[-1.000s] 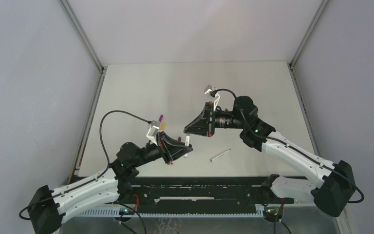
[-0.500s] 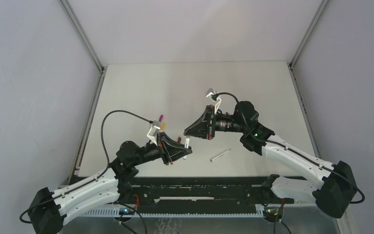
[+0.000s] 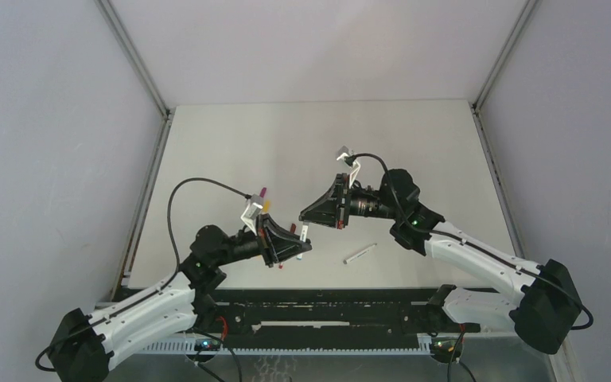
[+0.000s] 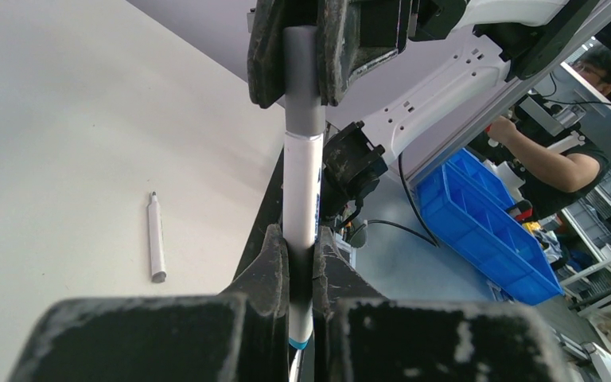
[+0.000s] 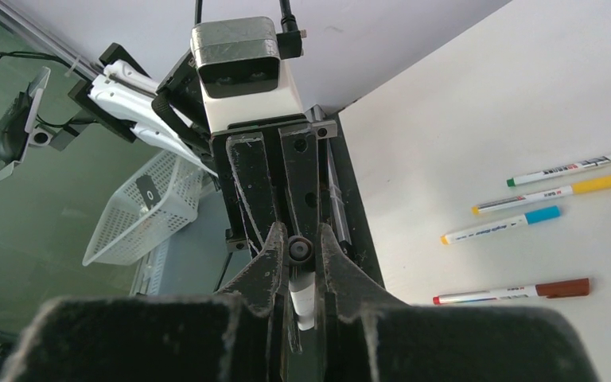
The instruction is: Insert the pens into the pen caps
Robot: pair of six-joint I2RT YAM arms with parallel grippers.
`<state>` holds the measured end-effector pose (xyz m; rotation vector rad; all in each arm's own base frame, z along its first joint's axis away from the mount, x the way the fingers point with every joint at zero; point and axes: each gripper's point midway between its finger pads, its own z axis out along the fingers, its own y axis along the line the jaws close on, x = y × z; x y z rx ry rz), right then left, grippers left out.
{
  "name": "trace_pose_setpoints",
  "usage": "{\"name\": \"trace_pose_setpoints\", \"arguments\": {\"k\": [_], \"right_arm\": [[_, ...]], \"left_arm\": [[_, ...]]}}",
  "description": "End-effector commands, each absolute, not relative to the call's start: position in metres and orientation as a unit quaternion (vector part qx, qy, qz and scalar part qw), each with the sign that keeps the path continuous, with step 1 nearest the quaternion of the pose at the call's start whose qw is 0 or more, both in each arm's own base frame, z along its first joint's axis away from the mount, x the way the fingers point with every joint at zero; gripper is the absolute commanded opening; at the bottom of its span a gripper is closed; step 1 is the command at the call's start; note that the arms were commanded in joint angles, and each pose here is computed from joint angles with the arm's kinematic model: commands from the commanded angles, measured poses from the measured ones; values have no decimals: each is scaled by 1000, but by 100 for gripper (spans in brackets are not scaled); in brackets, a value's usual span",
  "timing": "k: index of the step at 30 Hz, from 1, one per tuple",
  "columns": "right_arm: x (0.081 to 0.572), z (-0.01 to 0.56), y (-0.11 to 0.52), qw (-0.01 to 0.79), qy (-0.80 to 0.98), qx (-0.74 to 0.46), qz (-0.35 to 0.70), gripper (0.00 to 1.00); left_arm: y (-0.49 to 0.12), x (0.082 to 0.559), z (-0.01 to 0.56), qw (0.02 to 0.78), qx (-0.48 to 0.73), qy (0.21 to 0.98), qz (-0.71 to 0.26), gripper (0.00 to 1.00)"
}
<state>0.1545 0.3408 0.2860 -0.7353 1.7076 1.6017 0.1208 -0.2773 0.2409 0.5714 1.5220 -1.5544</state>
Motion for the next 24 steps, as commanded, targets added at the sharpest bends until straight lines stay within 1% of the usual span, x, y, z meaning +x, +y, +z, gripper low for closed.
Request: {"name": "trace_pose_setpoints", "arguments": {"k": [1, 8, 16, 24], "right_arm": [[59, 211, 330, 82, 705, -333, 621, 0], [59, 202, 331, 85, 713, -326, 614, 0], [52, 193, 329, 71, 709, -331, 619, 0], [37, 200, 319, 31, 682, -357, 637, 0]], "left_arm": [[-247, 158, 368, 605, 150, 465, -629, 0], [-246, 160, 381, 613, 152, 449, -632, 0], [-240, 158, 399, 619, 156, 421, -645, 0], [-232, 155, 400, 614, 163, 409, -655, 0]]}}
